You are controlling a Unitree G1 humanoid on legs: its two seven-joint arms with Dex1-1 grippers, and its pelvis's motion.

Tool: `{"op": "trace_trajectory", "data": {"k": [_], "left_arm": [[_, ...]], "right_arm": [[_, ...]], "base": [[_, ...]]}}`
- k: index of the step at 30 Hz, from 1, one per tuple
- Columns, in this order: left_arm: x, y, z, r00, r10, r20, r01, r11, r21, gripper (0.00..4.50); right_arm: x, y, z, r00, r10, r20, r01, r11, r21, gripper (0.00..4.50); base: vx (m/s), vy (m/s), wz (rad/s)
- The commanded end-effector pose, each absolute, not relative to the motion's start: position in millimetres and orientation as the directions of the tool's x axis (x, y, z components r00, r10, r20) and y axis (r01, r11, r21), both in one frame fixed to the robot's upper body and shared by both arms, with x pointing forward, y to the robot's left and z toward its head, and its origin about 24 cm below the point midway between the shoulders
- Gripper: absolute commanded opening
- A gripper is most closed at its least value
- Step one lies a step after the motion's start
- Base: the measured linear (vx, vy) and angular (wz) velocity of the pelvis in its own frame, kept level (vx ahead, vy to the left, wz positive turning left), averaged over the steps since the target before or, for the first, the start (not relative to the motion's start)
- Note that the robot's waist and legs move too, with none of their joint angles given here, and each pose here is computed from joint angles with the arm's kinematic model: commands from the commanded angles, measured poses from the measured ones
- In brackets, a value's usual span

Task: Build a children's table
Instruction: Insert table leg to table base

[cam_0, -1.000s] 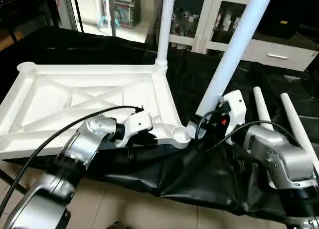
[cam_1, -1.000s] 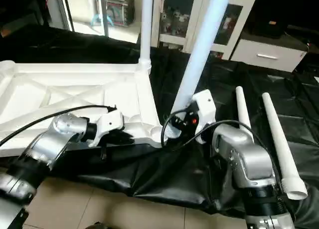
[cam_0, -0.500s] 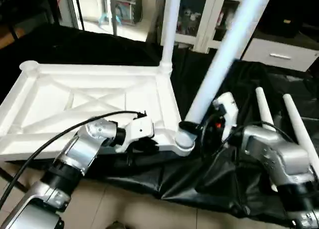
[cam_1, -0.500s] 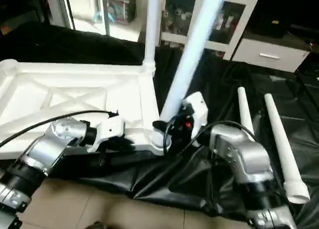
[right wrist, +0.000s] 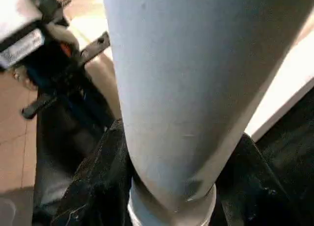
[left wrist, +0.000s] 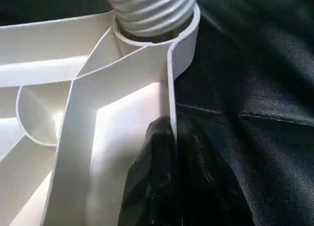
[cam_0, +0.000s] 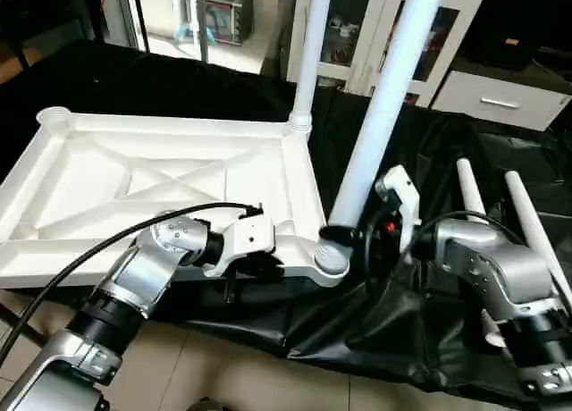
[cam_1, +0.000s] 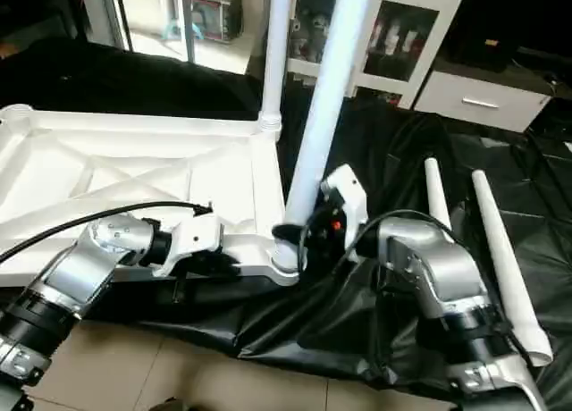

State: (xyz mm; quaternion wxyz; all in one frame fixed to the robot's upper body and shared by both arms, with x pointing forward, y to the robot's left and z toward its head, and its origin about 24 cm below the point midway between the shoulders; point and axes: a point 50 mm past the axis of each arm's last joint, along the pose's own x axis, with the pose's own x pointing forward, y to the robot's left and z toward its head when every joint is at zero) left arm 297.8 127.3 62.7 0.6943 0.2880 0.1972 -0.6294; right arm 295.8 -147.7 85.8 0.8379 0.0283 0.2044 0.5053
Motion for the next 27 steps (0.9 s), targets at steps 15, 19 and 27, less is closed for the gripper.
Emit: {"op": "trace_trajectory", "data": {"k": [15,19,27], "left_arm": [[291.9,128.1,52.4,0.055,-0.724,-0.688,0.996,-0.013,0.093,0.07],[292.4,129.3,52.4,0.056,-0.720,-0.691,0.996,-0.012,0.093,0.07],[293.1,129.3,52.4,0.060,-0.719,-0.693,0.996,-0.008,0.094,0.07]], "right_arm": [[301.3,-137.8,76.3,0.389,0.830,-0.400,-0.869,0.475,0.140,1.90],[302.5,-134.9,75.8,0.383,0.832,-0.401,-0.873,0.467,0.136,1.90],[294.6,-134.3,69.4,0.328,0.845,-0.422,-0.890,0.426,0.162,1.90]], "base": [[0.000,0.000,0.00],[0.000,0.000,0.00],[0.000,0.000,0.00]]}}
